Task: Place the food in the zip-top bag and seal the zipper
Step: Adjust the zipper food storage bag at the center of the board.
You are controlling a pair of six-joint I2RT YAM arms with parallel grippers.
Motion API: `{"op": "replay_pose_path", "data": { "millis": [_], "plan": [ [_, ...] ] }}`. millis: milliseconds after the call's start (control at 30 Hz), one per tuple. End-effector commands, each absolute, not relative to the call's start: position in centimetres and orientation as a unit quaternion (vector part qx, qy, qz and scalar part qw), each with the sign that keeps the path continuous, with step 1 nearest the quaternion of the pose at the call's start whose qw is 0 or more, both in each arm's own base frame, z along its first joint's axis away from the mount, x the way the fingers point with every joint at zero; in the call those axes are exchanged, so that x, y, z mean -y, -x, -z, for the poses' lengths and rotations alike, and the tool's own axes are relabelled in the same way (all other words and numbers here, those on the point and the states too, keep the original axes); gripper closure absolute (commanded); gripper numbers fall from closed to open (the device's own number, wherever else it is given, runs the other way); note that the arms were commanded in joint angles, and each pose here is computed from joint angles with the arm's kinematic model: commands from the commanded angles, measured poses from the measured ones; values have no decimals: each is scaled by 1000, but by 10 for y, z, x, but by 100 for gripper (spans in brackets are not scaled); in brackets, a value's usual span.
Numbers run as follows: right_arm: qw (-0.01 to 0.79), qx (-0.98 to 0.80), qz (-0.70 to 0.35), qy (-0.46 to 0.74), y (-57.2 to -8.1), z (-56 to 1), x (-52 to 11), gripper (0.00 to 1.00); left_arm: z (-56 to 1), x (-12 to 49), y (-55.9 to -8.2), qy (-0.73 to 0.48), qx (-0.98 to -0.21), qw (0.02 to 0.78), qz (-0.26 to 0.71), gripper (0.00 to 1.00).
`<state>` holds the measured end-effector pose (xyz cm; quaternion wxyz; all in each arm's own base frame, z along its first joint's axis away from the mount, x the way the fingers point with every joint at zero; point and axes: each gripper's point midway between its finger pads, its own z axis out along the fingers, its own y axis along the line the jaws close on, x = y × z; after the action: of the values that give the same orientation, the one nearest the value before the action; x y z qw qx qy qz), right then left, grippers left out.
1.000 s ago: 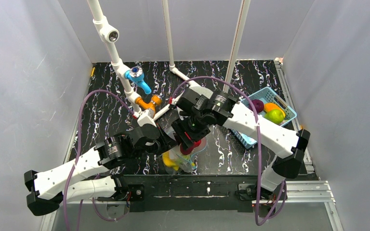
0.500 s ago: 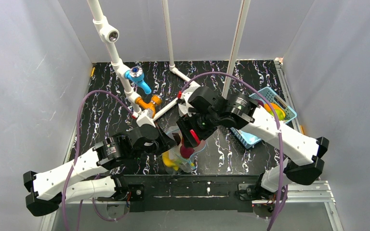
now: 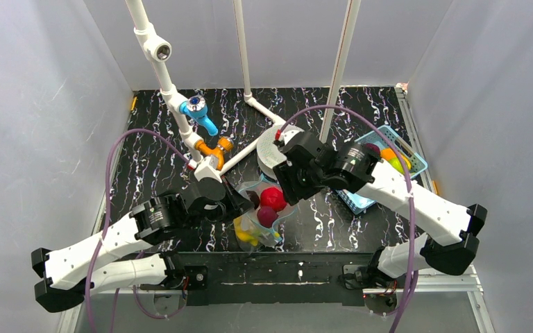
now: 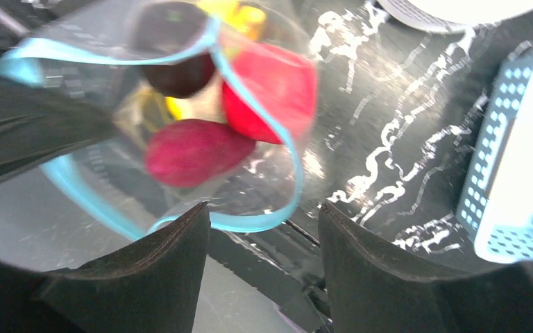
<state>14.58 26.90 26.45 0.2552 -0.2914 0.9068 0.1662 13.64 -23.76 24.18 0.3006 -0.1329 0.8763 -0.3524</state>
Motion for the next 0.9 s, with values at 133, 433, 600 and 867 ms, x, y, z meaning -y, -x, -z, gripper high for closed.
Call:
{"op": "replay_pose_path", "data": {
  "millis": [133, 433, 600, 867],
  "plan": [
    [236, -930, -119, 256, -150, -209, -254, 54, -255, 233, -139, 141, -866, 313, 364, 100],
    [293, -882, -245, 274, -154, -288, -304, 96, -278, 235, -142, 130, -859, 327, 372, 100],
    [315, -851, -302, 292, -152, -335, -323, 98, -297, 238, -141, 119, -852, 332, 387, 100],
    [260, -884, -260, 289, -153, -257, -330, 97, -238, 223, -141, 147, -877, 316, 331, 100]
  ]
}}
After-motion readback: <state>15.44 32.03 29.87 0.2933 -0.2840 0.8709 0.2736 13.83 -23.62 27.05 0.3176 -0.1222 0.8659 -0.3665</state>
